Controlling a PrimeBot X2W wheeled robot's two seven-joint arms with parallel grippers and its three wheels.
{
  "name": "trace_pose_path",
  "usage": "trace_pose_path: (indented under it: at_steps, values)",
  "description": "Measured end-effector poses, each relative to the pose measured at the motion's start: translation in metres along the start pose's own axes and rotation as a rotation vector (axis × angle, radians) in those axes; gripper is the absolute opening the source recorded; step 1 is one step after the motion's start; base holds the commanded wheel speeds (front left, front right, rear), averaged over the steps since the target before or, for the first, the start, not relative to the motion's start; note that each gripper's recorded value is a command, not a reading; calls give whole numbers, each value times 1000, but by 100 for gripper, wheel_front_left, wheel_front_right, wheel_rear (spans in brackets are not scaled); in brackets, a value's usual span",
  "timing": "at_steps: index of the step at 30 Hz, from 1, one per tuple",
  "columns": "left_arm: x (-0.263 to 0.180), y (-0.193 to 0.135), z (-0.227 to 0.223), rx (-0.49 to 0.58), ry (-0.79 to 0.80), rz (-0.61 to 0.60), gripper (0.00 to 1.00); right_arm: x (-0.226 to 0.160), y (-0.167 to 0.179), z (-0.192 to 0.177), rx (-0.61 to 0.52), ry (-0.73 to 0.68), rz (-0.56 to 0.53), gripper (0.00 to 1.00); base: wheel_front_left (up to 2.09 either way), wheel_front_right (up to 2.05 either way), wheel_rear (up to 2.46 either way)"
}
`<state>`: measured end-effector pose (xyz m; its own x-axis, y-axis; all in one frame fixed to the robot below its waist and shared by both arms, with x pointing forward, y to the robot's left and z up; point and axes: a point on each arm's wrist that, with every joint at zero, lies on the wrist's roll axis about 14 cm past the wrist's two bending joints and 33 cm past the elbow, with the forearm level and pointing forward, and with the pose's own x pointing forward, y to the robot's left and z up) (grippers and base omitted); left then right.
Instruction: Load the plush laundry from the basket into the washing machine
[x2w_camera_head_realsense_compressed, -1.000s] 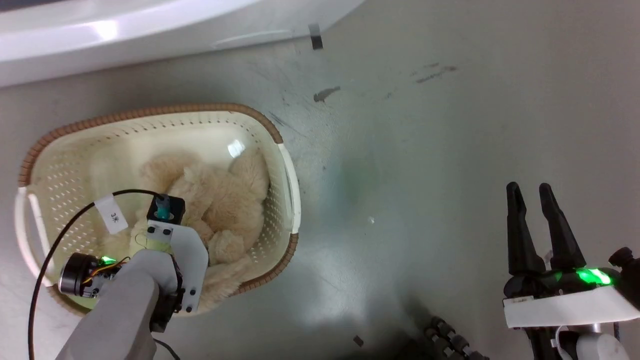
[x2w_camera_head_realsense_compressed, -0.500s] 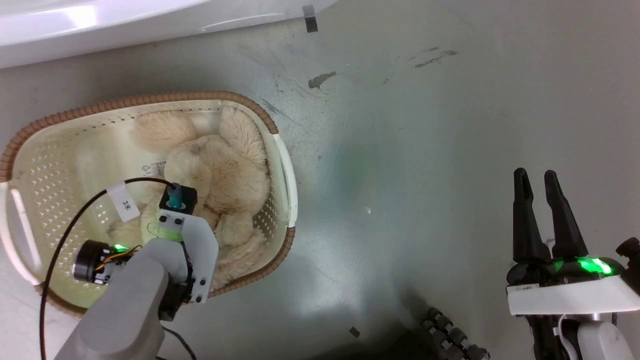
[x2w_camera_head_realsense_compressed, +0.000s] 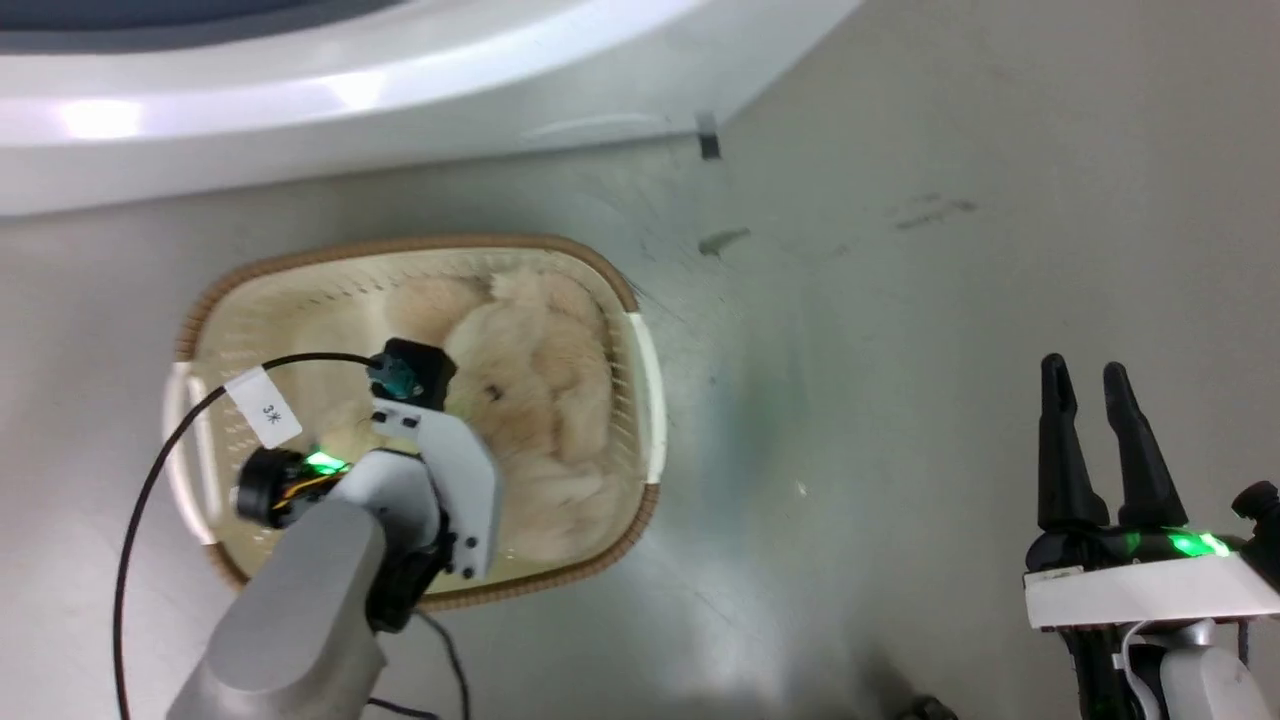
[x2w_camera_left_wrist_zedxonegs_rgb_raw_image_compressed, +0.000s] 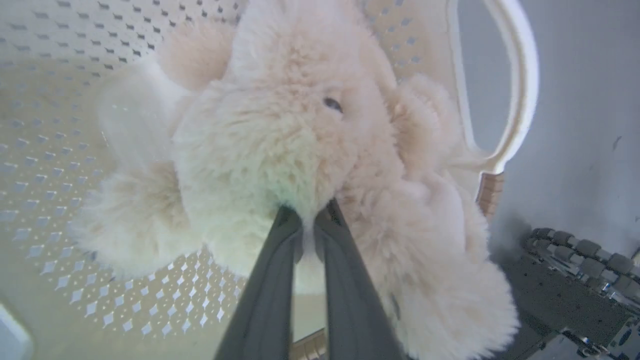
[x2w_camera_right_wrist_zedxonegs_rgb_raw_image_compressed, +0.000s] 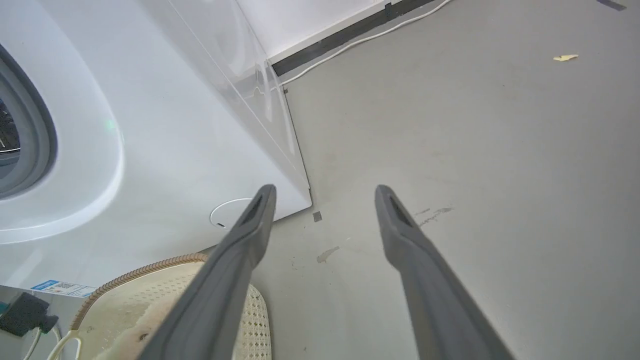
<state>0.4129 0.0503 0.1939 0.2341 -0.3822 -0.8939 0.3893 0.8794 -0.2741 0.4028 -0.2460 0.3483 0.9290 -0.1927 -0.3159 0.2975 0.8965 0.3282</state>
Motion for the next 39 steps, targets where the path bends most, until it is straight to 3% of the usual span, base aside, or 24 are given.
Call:
trace_pose_path:
  at_steps: [8, 21, 39]
  values:
    - [-48, -17, 52, -47, -268, -41, 0, 1, 17, 13, -2, -38, 53, 100, 0, 0, 0]
    - [-126, -37, 89, -108, -598, -65, 0, -13, 34, 26, -13, -65, 105, 100, 0, 0, 0]
    - [-268, -44, 131, -127, -1102, 20, 0, -48, 49, 51, -29, -126, 167, 100, 0, 0, 0]
